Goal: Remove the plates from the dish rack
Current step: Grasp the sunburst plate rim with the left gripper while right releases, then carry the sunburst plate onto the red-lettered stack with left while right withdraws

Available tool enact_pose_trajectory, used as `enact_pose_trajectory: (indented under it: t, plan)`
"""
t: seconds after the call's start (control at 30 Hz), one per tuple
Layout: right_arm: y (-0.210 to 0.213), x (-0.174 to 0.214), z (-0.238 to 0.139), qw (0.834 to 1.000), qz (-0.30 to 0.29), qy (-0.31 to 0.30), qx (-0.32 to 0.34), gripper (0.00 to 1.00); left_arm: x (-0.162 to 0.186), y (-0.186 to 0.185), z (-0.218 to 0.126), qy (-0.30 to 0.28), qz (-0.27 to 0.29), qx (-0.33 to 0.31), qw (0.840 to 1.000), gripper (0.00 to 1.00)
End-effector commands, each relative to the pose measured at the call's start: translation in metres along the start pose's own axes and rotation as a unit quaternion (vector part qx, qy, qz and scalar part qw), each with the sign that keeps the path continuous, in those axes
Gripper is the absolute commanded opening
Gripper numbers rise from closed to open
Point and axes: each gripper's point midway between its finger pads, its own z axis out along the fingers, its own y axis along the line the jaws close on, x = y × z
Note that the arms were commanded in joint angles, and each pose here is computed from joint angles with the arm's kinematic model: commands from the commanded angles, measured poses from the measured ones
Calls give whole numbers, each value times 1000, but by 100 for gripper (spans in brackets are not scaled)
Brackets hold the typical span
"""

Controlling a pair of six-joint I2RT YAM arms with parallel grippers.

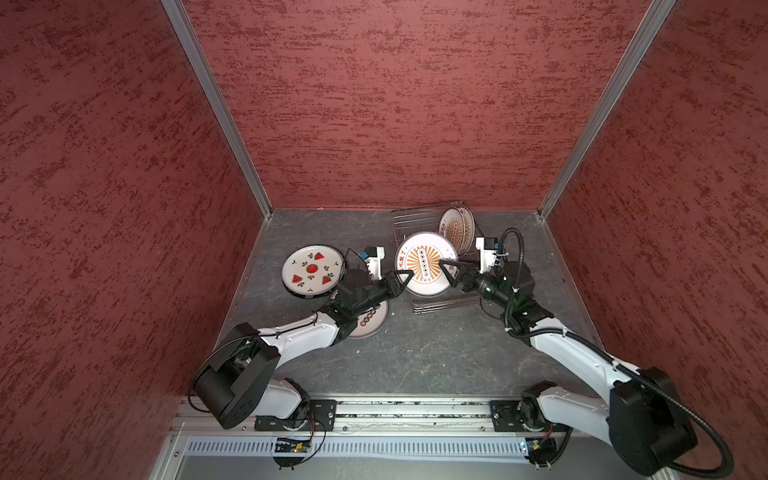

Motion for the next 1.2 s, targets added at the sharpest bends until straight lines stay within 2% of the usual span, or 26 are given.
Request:
enact_pose_trajectory:
  t: [0.0, 0.37, 0.47, 0.73, 0.97, 1.03, 1.17]
  plan:
    - [6, -18, 0, 1000, 1, -27, 5, 99, -24, -20, -7, -32, 7, 26, 999, 0]
    - [2, -30, 11, 999, -21, -28, 24, 99, -53, -14, -51, -76, 0, -3, 997, 0]
    - [2, -32, 17, 999, -22, -26, 21, 99, -57, -6, -67, -80, -17, -9, 997, 0]
    - [17, -33, 21, 998, -50, -21, -22, 99, -55, 26, -101, -82, -39, -63, 994, 0]
    - [0, -32, 22, 997, -70, -21, 29, 99, -45, 64, -122, -71, -76, -120, 987, 0]
    - [9, -26, 25, 996, -83, -11, 7, 99, -43, 71, -125, -65, -87, -125, 986, 0]
    - [54, 4, 31, 985, -138, 43, -92, 99, -40, 82, -129, -61, -97, -138, 984, 0]
